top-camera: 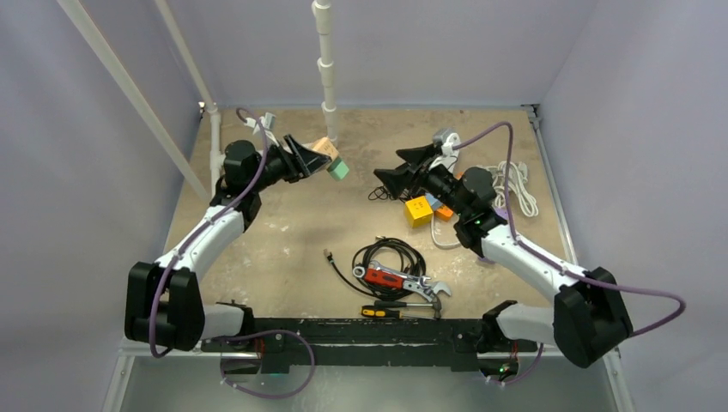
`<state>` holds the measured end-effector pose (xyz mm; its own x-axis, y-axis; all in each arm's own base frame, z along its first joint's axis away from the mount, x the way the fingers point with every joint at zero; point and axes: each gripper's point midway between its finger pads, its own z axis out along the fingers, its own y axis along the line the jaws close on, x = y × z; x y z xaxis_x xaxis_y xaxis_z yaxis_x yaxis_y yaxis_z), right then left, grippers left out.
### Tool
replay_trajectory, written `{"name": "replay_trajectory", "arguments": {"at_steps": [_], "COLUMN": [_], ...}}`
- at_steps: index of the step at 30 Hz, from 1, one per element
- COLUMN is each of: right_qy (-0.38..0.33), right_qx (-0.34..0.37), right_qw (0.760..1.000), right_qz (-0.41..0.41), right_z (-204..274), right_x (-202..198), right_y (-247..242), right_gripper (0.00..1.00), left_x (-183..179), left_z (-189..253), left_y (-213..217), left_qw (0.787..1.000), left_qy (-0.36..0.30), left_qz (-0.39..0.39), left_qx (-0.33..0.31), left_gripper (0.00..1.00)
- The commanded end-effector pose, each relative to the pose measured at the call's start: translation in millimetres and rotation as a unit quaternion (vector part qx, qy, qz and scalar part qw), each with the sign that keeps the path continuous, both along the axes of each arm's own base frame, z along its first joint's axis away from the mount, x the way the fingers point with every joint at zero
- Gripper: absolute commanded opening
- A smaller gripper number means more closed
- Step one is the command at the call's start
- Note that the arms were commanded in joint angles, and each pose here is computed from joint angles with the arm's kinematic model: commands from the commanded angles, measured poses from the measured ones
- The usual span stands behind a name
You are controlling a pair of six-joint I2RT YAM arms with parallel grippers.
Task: Pull the plug off the socket
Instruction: Remove the plug from the socket.
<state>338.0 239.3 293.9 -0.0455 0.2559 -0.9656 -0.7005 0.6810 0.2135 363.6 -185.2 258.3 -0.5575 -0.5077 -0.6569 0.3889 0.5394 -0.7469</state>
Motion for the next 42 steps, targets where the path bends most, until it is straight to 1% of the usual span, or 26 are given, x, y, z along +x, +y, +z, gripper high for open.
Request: {"name": "replay_trajectory", "arguments": {"at_steps": [1,4,7,9,12,17,20,24,32,42], "right_qy": [-0.073,-0.041,-0.012,0.011,0.038,0.059,0.074,0.08,0.099,0.115], "right_qx": [0.012,-0.001,-0.007,-0.016,-0.023,-0.035,-0.042,-0.046,-0.058,-0.057], "right_qw": [0.993,0.994,0.993,0.991,0.987,0.987,0.984,0.98,0.977,0.972], "right_qz": [0.097,0.103,0.117,0.133,0.153,0.148,0.159,0.179,0.178,0.195], "right_z": [18.3,-4.7,-29.5,-48.5,-69.5,-90.3,-102.8,-108.1,-122.8,-133.3], "right_x": [-20.6,-13.2,-10.7,-8.5,-7.3,-0.5,0.7,-3.7,0.4,-3.0], "right_y": [34.9,47.7,58.3,66.6,80.4,90.9,97.7,106.8,113.3,125.0], "right_gripper": [0.86,0.86,0.86,0.86,0.85,0.86,0.85,0.86,0.85,0.77], "left_x": [-4.5,-5.1,-3.2,-3.4,-6.2,-5.9,-5.8,-7.0,-11.0,-12.6], "left_z": [-22.7,-42.9,-57.7,-74.9,-83.8,-86.1,-85.9,-85.8,-82.9,-76.1], "left_y": [-5.1,-4.2,-9.2,-14.8,-20.8,-22.0,-23.5,-25.9,-32.3,-34.1], "left_qw": [0.999,0.998,0.996,0.992,0.989,0.989,0.989,0.988,0.987,0.989], "left_qy": [0.023,0.048,0.073,0.102,0.122,0.118,0.116,0.113,0.105,0.091], "left_qz": [-0.034,-0.033,-0.046,-0.067,-0.087,-0.089,-0.094,-0.1,-0.117,-0.12], "left_qx": [0.012,0.021,0.009,0.004,-0.017,-0.019,-0.025,-0.025,-0.016,-0.013], "left_gripper": [0.0,0.0,0.0,0.0,0.0,0.0,0.0,0.0,0.0,0.0]}}
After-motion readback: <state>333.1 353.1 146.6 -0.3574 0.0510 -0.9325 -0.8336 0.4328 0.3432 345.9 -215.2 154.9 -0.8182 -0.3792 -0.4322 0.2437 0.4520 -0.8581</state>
